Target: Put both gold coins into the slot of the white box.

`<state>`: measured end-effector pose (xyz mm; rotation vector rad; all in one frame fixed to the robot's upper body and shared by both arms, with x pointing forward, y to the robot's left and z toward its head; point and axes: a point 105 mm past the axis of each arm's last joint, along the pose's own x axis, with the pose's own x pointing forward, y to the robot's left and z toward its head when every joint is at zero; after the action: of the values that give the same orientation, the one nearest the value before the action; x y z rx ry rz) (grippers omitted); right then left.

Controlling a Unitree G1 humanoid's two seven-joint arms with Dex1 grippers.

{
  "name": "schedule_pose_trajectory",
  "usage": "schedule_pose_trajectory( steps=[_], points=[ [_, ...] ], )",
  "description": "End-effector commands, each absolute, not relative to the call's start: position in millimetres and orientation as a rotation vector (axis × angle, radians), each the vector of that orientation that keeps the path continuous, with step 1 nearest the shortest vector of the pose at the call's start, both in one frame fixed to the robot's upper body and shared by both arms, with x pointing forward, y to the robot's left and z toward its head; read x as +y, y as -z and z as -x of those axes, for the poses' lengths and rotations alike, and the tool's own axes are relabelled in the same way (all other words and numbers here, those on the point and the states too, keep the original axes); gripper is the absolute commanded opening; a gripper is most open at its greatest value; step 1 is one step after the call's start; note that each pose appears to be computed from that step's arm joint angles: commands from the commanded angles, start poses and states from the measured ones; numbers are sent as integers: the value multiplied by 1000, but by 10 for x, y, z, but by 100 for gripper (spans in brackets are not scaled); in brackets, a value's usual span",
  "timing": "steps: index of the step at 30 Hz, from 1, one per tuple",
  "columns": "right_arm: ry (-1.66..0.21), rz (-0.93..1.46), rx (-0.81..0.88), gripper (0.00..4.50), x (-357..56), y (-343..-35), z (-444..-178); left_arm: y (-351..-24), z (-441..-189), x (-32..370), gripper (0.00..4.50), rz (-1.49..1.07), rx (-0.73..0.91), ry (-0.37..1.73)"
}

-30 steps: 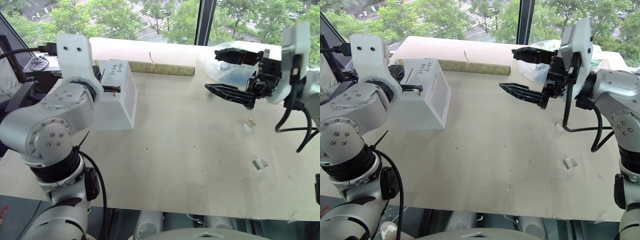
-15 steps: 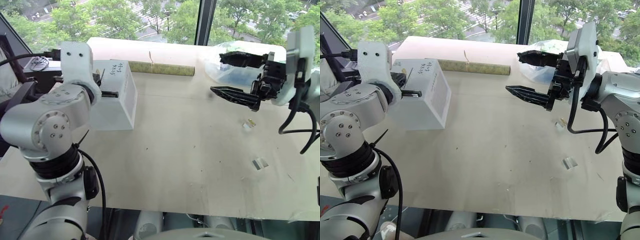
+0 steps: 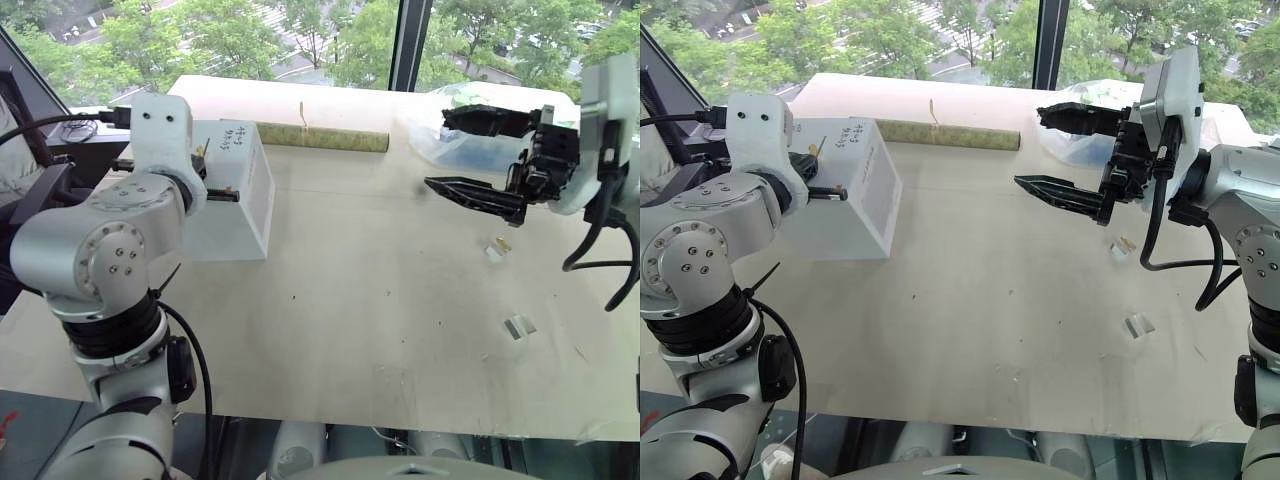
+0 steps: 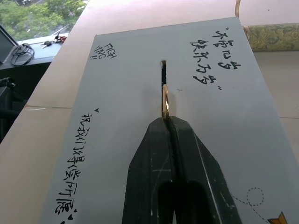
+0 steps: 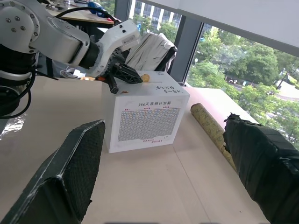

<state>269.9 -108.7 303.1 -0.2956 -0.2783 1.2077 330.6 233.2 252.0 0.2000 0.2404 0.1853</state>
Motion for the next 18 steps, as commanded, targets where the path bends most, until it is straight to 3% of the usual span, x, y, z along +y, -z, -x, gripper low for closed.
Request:
schedule_pose_trajectory(
  steps=[1,4,9,11,14,18],
  points=[
    [-1193,328,-315,443,-1115,-3130,-2648,-2614,-3286,2321,117,-216,206,-187],
    [-1187,328,-296,443,-1123,-3105,-2652,-2674,-3252,2260,244,-222,175,-141],
    [-1108,329,-142,443,-1197,-2802,-2666,-2817,-2881,1655,244,-246,5,343],
    [-1055,333,-94,443,-1246,-2680,-2686,-2731,-2730,1446,244,-259,10,526],
    [-909,358,53,443,-1436,-2366,-2735,-2660,-2409,1075,244,-106,-11,954],
    [-739,341,243,443,-1676,-1989,-2700,-2495,-2265,936,244,-114,35,1130]
  ],
)
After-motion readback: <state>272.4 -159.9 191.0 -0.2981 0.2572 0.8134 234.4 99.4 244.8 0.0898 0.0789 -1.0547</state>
